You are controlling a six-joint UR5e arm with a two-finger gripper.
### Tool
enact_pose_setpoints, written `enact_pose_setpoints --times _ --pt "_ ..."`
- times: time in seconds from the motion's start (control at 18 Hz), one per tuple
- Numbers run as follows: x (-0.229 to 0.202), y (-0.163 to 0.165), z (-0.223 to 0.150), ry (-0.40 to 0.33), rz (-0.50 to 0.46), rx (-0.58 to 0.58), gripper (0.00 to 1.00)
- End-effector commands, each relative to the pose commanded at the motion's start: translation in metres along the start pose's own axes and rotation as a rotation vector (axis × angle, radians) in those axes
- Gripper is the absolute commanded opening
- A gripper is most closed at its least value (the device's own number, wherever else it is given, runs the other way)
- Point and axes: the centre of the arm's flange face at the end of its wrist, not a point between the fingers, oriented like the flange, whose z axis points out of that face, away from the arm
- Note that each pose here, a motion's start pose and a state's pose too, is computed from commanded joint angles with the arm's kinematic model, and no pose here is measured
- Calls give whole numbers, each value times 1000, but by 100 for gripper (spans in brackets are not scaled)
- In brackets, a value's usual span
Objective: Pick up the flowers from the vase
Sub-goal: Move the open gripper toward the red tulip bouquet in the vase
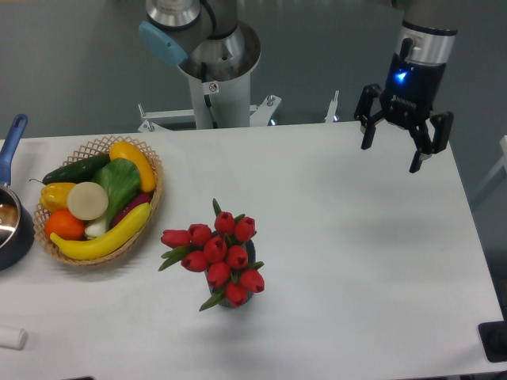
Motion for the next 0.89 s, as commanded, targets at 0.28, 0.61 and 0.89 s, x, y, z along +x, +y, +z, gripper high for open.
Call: enact_pose_setpoints --times 0.28,0.61,0.89 --pt "11 -27 23 13 -20 56 100" --pt "18 -27 40 29 -44 80 100" --pt "18 -31 39 34 -53 154 100"
